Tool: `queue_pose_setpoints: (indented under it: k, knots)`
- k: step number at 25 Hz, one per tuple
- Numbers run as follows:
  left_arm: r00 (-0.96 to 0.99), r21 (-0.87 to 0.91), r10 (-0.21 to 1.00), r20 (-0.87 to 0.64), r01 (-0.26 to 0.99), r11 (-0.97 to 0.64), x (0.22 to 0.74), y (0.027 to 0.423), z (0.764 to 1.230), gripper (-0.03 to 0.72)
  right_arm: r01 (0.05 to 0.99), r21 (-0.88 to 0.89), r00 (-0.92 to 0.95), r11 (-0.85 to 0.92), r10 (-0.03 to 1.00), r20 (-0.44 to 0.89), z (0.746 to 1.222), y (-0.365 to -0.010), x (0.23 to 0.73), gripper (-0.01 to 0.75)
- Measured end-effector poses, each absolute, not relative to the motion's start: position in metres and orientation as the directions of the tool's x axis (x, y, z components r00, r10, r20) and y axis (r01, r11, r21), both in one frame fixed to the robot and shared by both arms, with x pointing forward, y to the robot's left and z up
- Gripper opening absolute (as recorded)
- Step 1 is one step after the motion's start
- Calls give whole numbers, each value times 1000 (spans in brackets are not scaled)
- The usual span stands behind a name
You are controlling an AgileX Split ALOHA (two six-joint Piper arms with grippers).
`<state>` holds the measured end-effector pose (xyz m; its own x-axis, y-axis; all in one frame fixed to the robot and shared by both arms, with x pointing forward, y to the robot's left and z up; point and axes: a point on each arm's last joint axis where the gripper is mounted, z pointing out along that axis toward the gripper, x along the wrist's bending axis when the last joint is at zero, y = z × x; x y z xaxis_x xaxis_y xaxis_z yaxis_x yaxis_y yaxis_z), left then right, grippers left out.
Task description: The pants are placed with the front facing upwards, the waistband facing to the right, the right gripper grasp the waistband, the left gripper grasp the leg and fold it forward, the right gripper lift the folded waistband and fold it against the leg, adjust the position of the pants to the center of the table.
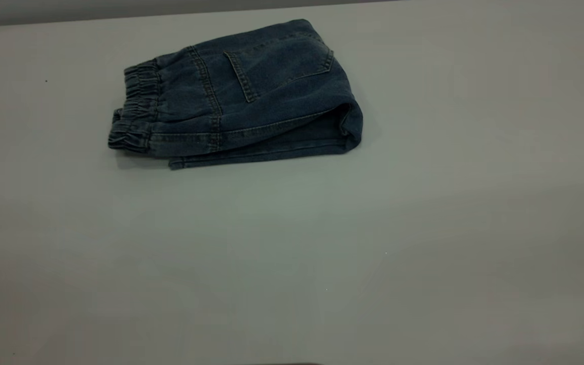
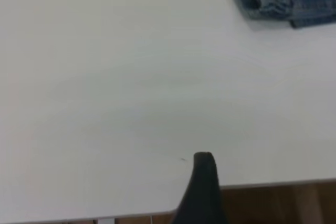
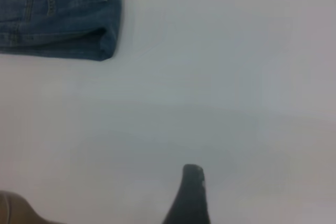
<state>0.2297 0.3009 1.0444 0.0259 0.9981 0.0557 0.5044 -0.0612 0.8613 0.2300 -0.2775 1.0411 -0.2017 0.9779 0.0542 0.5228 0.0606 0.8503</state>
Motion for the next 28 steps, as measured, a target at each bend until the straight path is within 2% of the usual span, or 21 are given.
queue_pose_setpoints:
  k: [17,24,28]
  knots:
    - [24,860,998,56,507,-60,230,301,1044,577,524,850,-189,57,981,50,1041,-278,230,575]
    - [24,860,998,56,507,-60,230,301,1044,577,539,841,-27,-41,997,66,1040,-289,232,575]
    - [24,860,998,56,507,-60,230,301,1044,577,540,840,3,-57,998,66,1039,-292,232,575]
